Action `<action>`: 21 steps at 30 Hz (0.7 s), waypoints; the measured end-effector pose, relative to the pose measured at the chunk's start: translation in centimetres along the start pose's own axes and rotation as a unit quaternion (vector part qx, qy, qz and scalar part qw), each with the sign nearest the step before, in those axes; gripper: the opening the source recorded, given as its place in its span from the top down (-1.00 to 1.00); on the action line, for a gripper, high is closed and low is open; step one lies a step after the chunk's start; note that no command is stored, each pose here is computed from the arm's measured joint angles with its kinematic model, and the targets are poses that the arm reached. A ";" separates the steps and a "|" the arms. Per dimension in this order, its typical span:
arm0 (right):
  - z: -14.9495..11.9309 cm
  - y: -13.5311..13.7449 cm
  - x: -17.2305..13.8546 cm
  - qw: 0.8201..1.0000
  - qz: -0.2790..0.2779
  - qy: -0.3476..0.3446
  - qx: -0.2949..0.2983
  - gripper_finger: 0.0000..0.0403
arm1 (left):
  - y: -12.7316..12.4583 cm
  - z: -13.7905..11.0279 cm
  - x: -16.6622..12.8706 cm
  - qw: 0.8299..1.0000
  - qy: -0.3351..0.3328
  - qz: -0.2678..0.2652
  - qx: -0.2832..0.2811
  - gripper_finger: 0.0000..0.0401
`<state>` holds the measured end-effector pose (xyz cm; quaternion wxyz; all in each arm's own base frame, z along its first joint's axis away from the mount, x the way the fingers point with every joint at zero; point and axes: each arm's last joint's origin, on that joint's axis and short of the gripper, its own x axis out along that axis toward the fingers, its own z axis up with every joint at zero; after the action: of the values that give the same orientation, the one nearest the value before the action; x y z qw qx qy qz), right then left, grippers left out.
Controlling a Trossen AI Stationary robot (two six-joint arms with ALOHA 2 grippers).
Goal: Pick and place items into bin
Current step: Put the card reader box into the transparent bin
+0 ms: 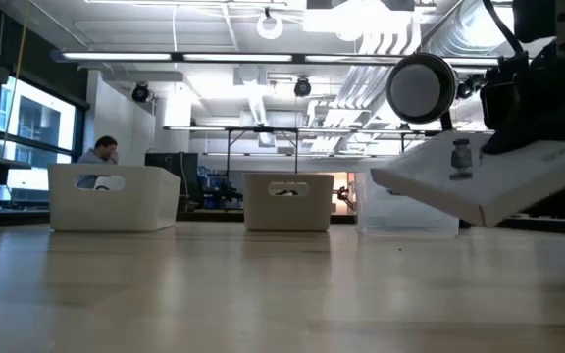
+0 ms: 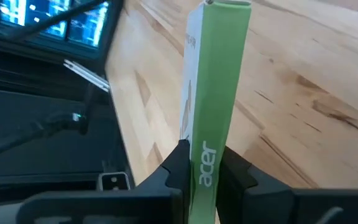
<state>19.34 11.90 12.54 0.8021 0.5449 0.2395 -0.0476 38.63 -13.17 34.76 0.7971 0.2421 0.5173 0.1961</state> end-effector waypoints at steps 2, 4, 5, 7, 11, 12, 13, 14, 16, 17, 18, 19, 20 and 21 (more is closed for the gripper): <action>0.1 0.2 0.0 1.000 0.009 -0.010 0.001 0.80 | -0.1 0.0 -0.1 1.000 0.001 0.001 -0.003 0.99; 0.2 0.4 -0.1 1.000 0.016 -0.017 0.004 0.79 | -0.2 -0.1 -0.3 1.000 -0.003 0.005 0.006 0.99; 0.2 0.5 -0.2 1.000 0.020 -0.020 0.006 0.78 | -0.2 -0.1 -0.4 1.000 -0.006 0.008 0.009 0.99; 0.4 0.9 -0.4 0.999 0.028 -0.028 0.007 0.79 | -0.2 -0.1 -0.6 1.000 -0.008 0.012 0.010 0.99; 1.1 2.0 -1.3 0.997 0.055 -0.061 0.000 0.82 | -0.4 -0.2 -0.9 0.999 -0.015 0.025 0.014 0.99; 1.3 2.3 -1.6 0.996 0.063 -0.071 -0.003 0.82 | -0.5 -0.2 -1.0 0.999 -0.017 0.028 0.016 0.99; 1.5 2.6 -1.9 0.994 0.072 -0.079 -0.006 0.81 | -0.7 -0.3 -1.3 0.999 -0.022 0.033 0.018 0.99; 1.7 2.9 -2.2 0.993 0.080 -0.089 -0.009 0.80 | -0.8 -0.3 -1.6 0.999 -0.027 0.038 0.020 0.99; 2.1 3.5 -2.9 0.990 0.095 -0.107 -0.015 0.79 | -1.1 -0.5 -2.3 0.997 -0.041 0.055 0.023 0.99; 2.3 3.8 -3.3 0.988 0.101 -0.115 -0.018 0.78 | -1.2 -0.6 -2.8 0.996 -0.049 0.063 0.024 0.99; 2.5 4.1 -3.7 0.986 0.107 -0.125 -0.021 0.78 | -1.3 -0.8 -3.3 0.995 -0.058 0.071 0.026 0.99; 2.8 4.3 -4.1 0.984 0.113 -0.135 -0.024 0.79 | -1.3 -0.9 -3.8 0.994 -0.067 0.081 0.023 0.99; 3.0 4.5 -4.5 0.982 0.115 -0.145 -0.028 0.80 | -1.4 -1.0 -4.4 0.992 -0.077 0.093 0.018 0.99; 3.1 4.7 -4.8 0.981 0.116 -0.152 -0.033 0.81 | -1.4 -1.2 -4.9 0.991 -0.088 0.105 0.014 0.99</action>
<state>17.71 10.06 19.54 0.8466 0.5290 0.0517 -0.0283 35.73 -16.84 37.10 0.8111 0.3219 0.4198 0.2494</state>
